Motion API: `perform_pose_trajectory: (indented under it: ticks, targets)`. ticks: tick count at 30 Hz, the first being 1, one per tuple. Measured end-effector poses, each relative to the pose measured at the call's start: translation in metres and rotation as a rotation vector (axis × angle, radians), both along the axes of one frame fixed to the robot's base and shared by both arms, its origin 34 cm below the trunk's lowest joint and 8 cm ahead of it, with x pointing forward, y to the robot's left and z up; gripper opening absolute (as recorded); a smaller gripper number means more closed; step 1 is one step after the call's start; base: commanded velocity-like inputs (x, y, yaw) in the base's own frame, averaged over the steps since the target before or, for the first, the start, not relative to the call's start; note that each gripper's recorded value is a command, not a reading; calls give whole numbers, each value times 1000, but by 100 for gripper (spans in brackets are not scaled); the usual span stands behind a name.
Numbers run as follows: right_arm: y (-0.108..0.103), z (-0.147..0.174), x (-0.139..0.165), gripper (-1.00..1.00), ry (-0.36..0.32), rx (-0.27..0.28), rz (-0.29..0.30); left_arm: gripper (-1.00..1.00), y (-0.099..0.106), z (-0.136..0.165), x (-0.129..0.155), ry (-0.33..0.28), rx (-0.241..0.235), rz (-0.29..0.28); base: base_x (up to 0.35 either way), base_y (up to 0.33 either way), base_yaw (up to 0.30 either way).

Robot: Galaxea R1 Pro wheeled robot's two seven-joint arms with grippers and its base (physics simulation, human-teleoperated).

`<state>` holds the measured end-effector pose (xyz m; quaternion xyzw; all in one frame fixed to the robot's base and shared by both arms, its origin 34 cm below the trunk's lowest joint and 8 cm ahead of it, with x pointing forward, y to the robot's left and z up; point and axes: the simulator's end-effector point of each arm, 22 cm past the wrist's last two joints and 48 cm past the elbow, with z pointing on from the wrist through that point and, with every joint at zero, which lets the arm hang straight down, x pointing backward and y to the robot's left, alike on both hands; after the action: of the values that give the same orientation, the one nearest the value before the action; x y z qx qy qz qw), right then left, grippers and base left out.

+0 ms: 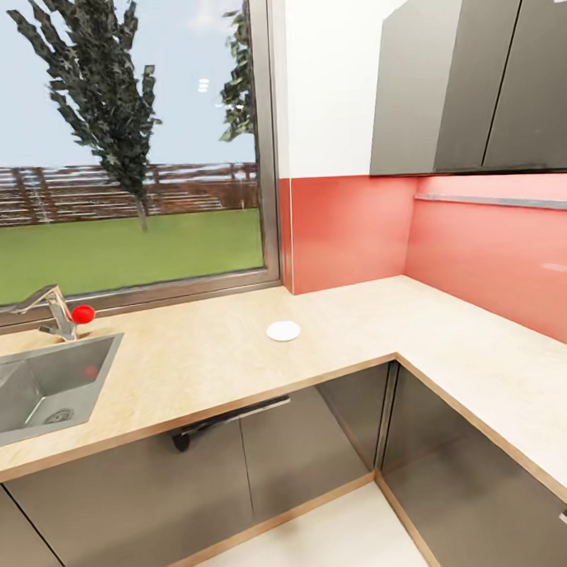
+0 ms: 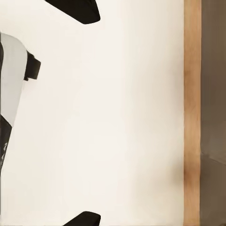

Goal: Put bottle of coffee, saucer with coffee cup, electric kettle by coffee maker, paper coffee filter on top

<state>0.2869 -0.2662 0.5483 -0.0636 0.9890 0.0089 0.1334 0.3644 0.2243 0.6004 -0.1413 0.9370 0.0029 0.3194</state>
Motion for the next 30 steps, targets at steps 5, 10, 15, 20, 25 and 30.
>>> perform_pose_trajectory:
  ticks: [5, 10, 15, 20, 25, 30]
  targets:
    - [13, 14, 56, 100, -127, 28, 11, 100, 3, 27, 45, -122, -23, -59, 0, 0, 0]
    - [24, 34, 107, 100, -242, 50, 23, 100, 5, 52, 76, -212, -42, -120, 0, 0, 0]
    - [34, 62, 148, 100, -341, 70, 30, 100, 24, 116, 133, -391, -22, -177, 0, 0, 0]
    - [67, 169, 268, 100, -668, 138, 52, 100, 21, 224, 199, -621, -12, -206, 0, 0, 0]
    - [90, 299, 345, 100, -921, 194, 65, 100, 7, 328, 235, -698, -45, -252, 0, 0, 0]
    - [110, 426, 372, 100, -1014, 236, 89, 100, -6, 395, 240, -709, -72, -290, 0, 0, 0]
